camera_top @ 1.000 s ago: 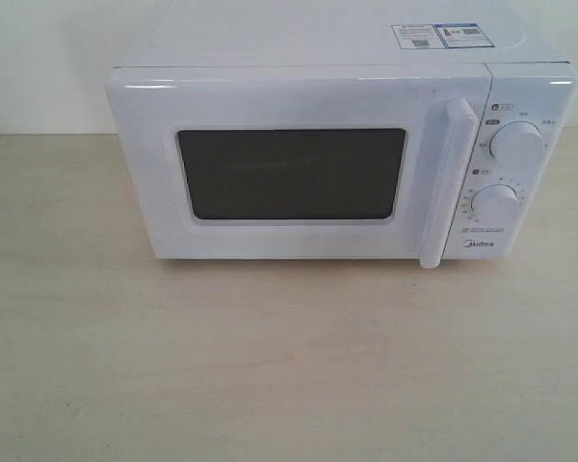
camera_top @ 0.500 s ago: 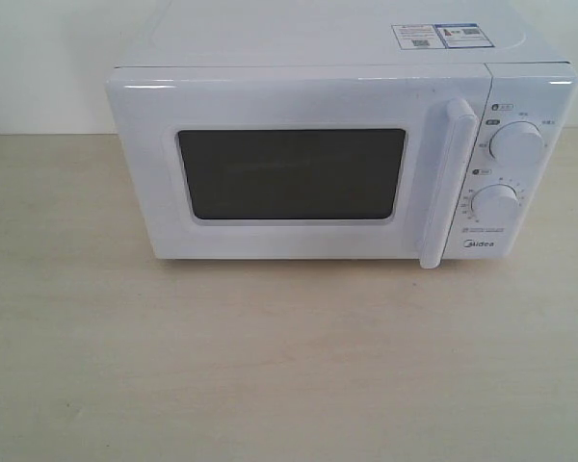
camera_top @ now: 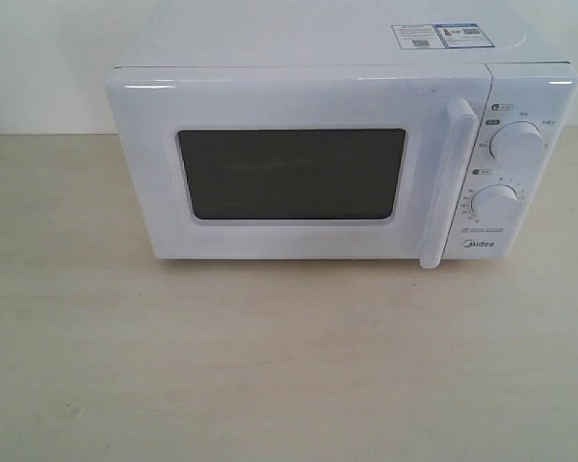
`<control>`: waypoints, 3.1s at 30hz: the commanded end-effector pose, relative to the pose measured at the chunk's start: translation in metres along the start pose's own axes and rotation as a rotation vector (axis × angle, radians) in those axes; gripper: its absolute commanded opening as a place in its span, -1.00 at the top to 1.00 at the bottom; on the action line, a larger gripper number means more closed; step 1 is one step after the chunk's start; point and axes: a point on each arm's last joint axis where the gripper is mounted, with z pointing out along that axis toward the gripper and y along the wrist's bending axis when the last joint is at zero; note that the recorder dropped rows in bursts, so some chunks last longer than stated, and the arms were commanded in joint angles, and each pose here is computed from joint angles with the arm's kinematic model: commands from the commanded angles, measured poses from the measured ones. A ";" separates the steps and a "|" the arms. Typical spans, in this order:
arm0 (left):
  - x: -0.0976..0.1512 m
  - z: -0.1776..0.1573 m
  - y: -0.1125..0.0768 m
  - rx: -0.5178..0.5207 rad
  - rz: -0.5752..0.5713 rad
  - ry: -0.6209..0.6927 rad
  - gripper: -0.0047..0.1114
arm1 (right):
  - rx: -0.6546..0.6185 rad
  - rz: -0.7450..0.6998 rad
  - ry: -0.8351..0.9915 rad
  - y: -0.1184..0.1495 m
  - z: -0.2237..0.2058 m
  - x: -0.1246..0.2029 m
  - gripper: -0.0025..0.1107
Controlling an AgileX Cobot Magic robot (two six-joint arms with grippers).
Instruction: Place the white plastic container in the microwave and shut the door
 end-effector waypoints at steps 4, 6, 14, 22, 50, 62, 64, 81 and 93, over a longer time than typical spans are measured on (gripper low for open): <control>0.001 0.000 0.000 -0.006 0.005 0.001 0.84 | 0.026 -0.074 0.116 -0.007 -0.001 0.029 0.96; 0.001 0.000 0.000 -0.006 0.005 0.001 0.84 | 0.035 -0.091 0.170 -0.008 -0.002 0.034 0.96; 0.001 0.000 0.000 -0.006 0.005 0.001 0.84 | 0.059 -0.095 0.325 -0.010 -0.005 0.047 0.96; 0.001 0.000 0.000 -0.006 0.005 0.001 0.84 | 0.063 -0.102 0.344 -0.011 -0.006 0.049 0.96; 0.001 0.000 0.000 -0.006 0.005 0.001 0.84 | 0.051 -0.200 0.356 -0.012 -0.006 0.049 0.96; 0.001 0.000 0.000 -0.006 0.005 0.001 0.84 | 0.051 -0.200 0.356 -0.012 -0.006 0.049 0.96; 0.001 0.000 0.000 -0.006 0.005 0.001 0.84 | 0.051 -0.200 0.356 -0.012 -0.006 0.049 0.96; 0.001 0.000 0.000 -0.006 0.005 0.001 0.84 | 0.051 -0.200 0.356 -0.012 -0.006 0.049 0.96; 0.001 0.000 0.000 -0.006 0.005 0.001 0.84 | 0.051 -0.200 0.356 -0.012 -0.006 0.049 0.96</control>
